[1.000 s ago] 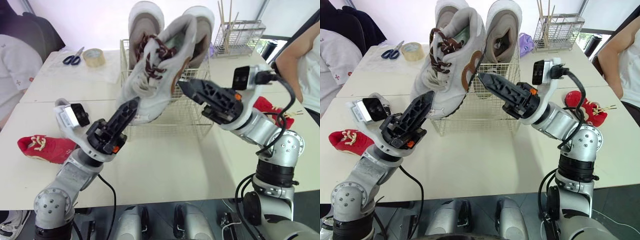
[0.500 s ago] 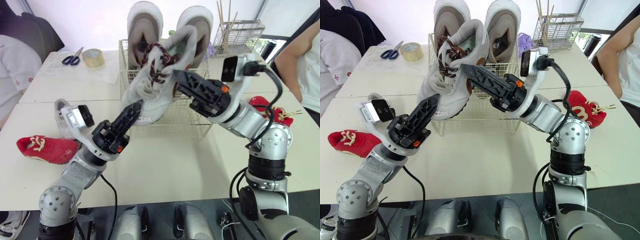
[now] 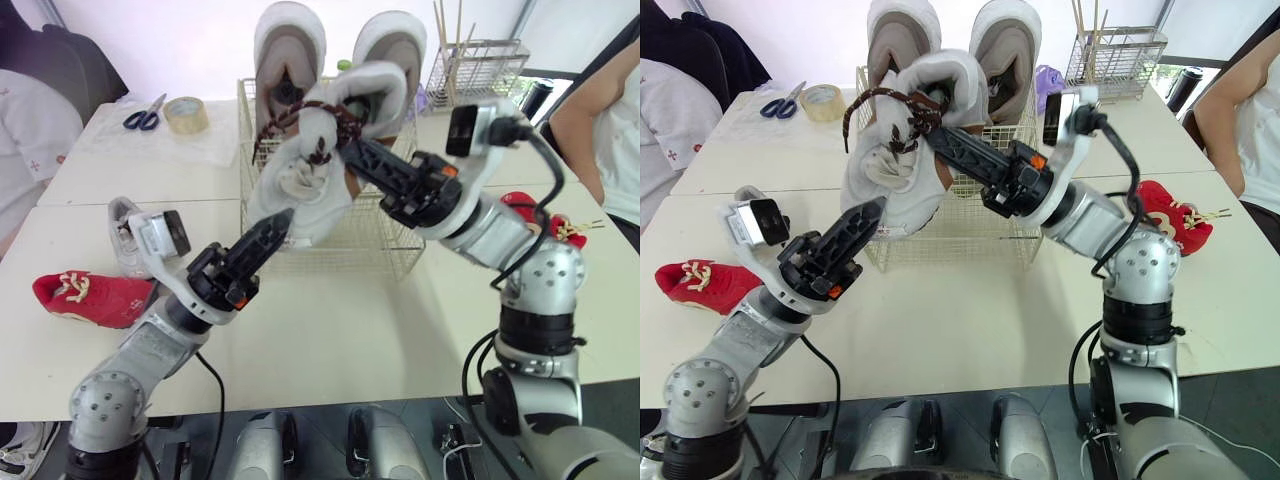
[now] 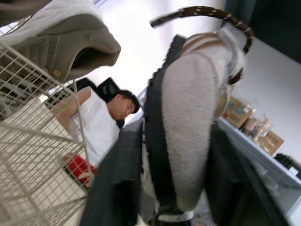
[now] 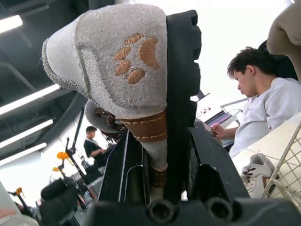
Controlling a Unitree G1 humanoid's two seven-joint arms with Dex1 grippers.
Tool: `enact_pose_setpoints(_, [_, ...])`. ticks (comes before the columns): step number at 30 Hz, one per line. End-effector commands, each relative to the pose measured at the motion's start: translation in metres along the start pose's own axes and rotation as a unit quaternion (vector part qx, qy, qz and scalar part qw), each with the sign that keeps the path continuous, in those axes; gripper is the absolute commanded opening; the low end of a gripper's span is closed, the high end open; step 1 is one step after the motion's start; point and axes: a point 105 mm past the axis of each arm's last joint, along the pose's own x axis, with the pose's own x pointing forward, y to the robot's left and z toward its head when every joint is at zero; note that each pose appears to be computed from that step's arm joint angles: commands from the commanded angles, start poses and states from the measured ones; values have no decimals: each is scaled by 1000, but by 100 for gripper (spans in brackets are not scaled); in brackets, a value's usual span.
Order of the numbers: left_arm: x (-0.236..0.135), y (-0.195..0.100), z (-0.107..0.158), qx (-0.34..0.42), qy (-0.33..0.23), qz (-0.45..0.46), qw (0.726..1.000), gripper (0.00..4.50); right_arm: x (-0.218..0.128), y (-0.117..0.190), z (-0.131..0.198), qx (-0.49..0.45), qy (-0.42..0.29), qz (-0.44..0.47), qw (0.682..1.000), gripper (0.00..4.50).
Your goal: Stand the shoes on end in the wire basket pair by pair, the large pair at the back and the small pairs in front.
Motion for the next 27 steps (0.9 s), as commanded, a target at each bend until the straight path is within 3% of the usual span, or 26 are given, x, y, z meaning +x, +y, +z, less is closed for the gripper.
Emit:
enact_pose_setpoints(1, [-21,1,3,131,105,46,985,281,-4,11,61,-143,1,39,989,39])
enact_pose_setpoints(7, [-28,-14,30,240,157,68,956,281,-13,-21,99,-292,88,23,952,39])
enact_pose_setpoints(14, [-22,-27,27,264,166,73,947,281,-31,-67,90,-355,208,-4,911,39])
enact_pose_setpoints(19, [-25,-27,22,256,169,83,948,281,-39,-85,80,-351,233,-16,907,39])
enact_pose_setpoints(27, [-29,-20,17,242,174,97,950,281,-54,-101,59,-275,243,-24,930,39])
